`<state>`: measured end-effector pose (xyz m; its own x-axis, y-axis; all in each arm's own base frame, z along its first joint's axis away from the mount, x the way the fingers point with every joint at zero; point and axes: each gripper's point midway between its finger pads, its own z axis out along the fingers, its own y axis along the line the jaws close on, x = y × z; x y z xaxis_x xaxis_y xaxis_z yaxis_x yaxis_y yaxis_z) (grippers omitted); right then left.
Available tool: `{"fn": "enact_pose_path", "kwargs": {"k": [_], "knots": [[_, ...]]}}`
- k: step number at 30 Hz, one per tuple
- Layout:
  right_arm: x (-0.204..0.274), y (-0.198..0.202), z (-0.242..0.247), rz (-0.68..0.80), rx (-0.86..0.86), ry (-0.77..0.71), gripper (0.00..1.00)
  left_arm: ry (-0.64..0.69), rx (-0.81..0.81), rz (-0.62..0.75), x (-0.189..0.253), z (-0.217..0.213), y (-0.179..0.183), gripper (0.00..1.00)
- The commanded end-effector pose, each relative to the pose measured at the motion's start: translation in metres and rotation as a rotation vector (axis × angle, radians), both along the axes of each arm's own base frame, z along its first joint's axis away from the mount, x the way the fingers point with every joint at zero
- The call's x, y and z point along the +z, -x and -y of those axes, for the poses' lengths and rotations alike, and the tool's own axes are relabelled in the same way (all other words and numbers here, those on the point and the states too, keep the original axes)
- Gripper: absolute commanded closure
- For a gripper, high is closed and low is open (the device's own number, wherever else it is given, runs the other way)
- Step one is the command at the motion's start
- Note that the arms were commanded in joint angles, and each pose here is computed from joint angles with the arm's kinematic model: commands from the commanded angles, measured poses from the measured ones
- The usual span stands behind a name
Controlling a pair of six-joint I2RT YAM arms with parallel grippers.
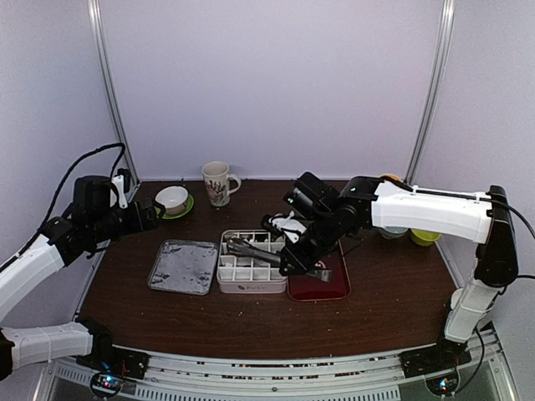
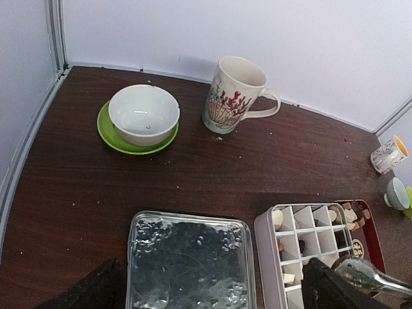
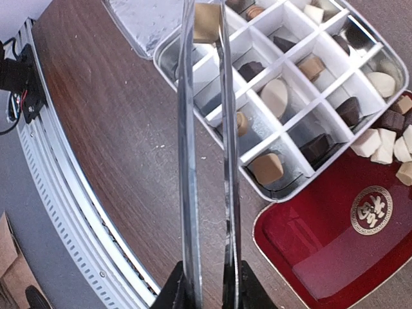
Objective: Pack the chocolate
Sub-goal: Place the fake chocolate in the empty pocket of the box.
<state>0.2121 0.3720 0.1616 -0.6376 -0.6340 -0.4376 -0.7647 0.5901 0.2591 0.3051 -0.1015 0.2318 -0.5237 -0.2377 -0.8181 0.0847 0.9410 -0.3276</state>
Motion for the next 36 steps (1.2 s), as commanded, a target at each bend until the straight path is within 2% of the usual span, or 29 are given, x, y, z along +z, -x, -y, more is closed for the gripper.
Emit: {"fn": "enact_pose_path", "kwargs": {"k": [1, 10, 28, 36], "knots": [[-0.01, 0.009, -0.022, 0.034, 0.072, 0.001, 0.77, 0.014, -0.001, 0.032, 0.007, 0.0, -0.002, 0.02], [-0.023, 0.009, -0.042, 0.053, 0.091, 0.002, 0.76, 0.023, -0.017, 0.041, 0.007, 0.002, 0.0, 0.02], [-0.022, 0.002, -0.042, 0.093, 0.078, 0.008, 0.63, 0.04, -0.009, 0.052, 0.009, 0.002, -0.002, 0.02], [0.007, -0.006, -0.045, 0.168, 0.067, -0.073, 0.63, -0.033, -0.028, 0.213, 0.023, -0.006, 0.007, 0.02]]}}
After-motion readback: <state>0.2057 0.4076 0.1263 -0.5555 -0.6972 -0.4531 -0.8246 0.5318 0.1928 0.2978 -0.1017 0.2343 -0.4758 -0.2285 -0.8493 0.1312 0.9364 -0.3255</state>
